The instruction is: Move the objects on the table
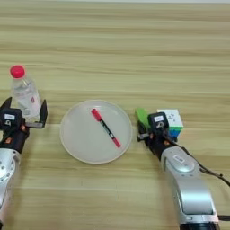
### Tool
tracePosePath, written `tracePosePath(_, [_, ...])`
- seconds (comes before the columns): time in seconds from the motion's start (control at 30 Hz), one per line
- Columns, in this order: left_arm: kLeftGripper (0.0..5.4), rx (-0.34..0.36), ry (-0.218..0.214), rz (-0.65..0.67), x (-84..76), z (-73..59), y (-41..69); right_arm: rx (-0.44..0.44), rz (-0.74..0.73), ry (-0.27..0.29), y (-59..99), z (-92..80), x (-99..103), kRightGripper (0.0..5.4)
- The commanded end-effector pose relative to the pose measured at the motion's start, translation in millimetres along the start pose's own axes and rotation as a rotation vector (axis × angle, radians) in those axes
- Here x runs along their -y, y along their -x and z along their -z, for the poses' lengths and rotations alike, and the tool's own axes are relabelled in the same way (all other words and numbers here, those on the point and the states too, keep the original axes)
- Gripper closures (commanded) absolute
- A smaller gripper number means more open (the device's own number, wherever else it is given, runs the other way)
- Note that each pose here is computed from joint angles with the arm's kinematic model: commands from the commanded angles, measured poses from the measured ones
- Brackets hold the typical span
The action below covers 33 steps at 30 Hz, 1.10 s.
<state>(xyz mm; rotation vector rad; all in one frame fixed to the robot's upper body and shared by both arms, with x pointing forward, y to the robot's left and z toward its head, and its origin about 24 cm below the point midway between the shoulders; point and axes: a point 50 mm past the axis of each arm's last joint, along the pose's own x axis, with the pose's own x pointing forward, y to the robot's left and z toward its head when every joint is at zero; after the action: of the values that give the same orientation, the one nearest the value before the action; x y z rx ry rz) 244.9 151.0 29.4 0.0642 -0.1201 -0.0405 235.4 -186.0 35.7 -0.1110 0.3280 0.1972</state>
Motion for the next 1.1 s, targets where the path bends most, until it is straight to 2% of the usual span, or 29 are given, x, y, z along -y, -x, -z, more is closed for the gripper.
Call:
tracePosePath(0.03, [0.00,-0.003,-0.002,0.000,0.6,-0.7,-0.7,-0.026,0.005,0.009,-0.6,5.9,2.2,4.00])
tracePosePath(0.43, [0.00,-0.003,-0.002,-0.001,0.2,-0.8,-0.8,-0.044,-0.017,0.012,-1.7,10.0,-1.9,4.00])
tracePosePath(0.5, [0.00,-0.003,-0.002,-0.001,0.2,-0.8,-0.8,-0.043,-0.017,0.011,-1.7,9.9,-2.2,3.63])
tracePosePath(1.1, [0.00,-0.002,-0.004,-0.002,-0.2,-0.5,-1.1,0.032,-0.002,0.009,1.2,-3.9,-2.9,1.75])
